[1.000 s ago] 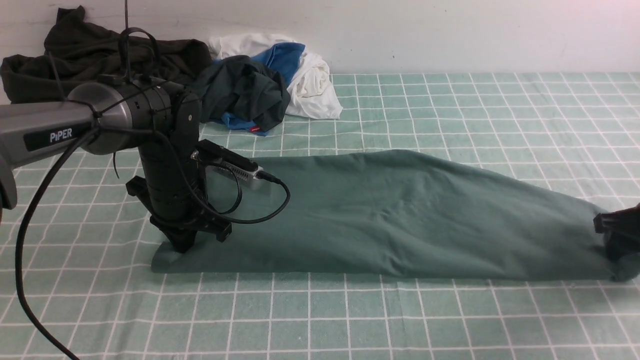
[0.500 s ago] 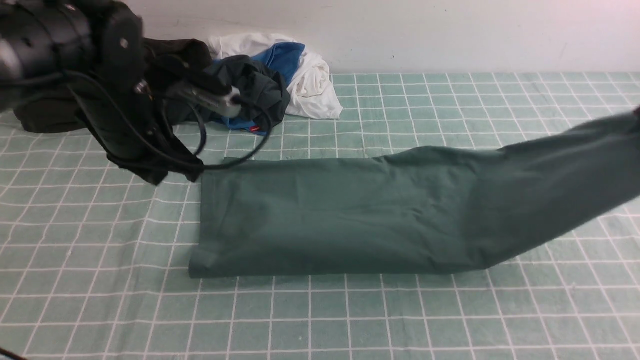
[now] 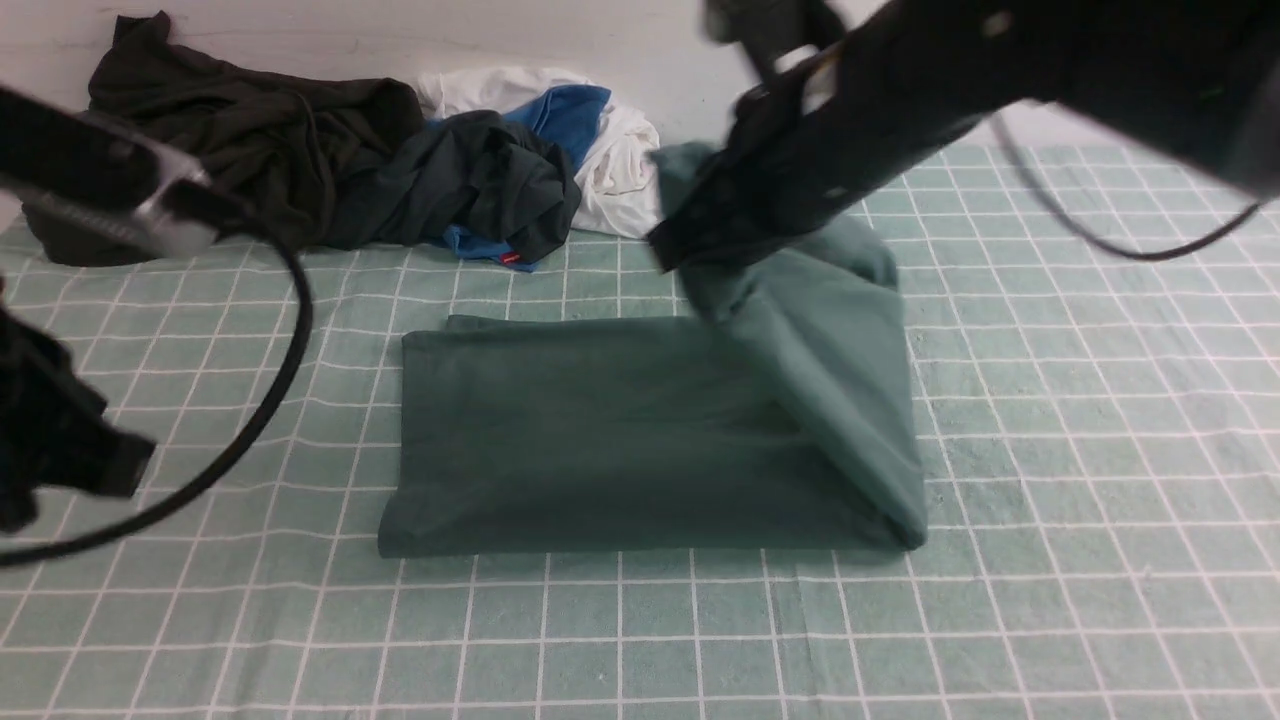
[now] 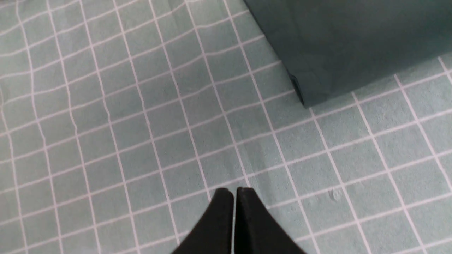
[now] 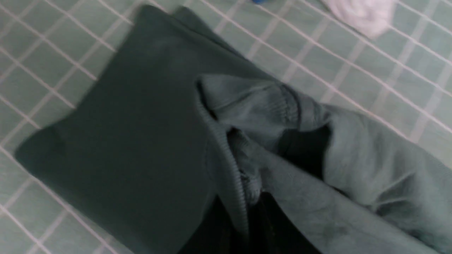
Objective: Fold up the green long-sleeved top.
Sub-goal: Use the right arm to drag the right edge of the fabric to the left and folds it over the left edge
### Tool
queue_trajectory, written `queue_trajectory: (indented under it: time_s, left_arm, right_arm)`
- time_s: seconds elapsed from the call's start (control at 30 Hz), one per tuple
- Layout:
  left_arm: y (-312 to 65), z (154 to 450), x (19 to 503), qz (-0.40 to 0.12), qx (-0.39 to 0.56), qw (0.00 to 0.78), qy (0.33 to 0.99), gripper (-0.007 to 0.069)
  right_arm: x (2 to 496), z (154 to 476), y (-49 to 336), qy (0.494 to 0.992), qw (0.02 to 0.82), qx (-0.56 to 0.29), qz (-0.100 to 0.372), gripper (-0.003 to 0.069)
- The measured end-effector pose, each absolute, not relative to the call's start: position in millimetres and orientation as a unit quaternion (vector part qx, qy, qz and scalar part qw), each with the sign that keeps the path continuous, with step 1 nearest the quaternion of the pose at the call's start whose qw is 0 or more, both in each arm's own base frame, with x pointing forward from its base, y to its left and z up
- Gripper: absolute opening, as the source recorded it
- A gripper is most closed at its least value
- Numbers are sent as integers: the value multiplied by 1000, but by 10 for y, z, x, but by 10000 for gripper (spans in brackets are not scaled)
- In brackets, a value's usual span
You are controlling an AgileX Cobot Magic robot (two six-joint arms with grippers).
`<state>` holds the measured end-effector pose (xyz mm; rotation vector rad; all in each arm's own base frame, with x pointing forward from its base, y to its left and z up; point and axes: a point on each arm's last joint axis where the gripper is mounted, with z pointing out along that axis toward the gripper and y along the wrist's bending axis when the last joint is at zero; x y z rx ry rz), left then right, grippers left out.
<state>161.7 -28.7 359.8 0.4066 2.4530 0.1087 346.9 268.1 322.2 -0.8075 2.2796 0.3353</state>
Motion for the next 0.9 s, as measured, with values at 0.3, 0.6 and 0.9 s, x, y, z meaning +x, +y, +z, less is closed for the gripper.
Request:
queue_trajectory:
  time_s: [0.3,0.6,0.9]
  left_arm:
    - [-133,3266,1013,38,142,323,935,-3]
    - [-61,3078,732,37,138,336,931,-3]
    - [1,2909,427,14,111,393,913,-3]
  right_arm:
    - [3534,2381,3714,875,299,-308,226,55]
    - [3532,2481,3788,868,269,-353,223,340]
    - [3609,2519,3397,891,212,-390,93,374]
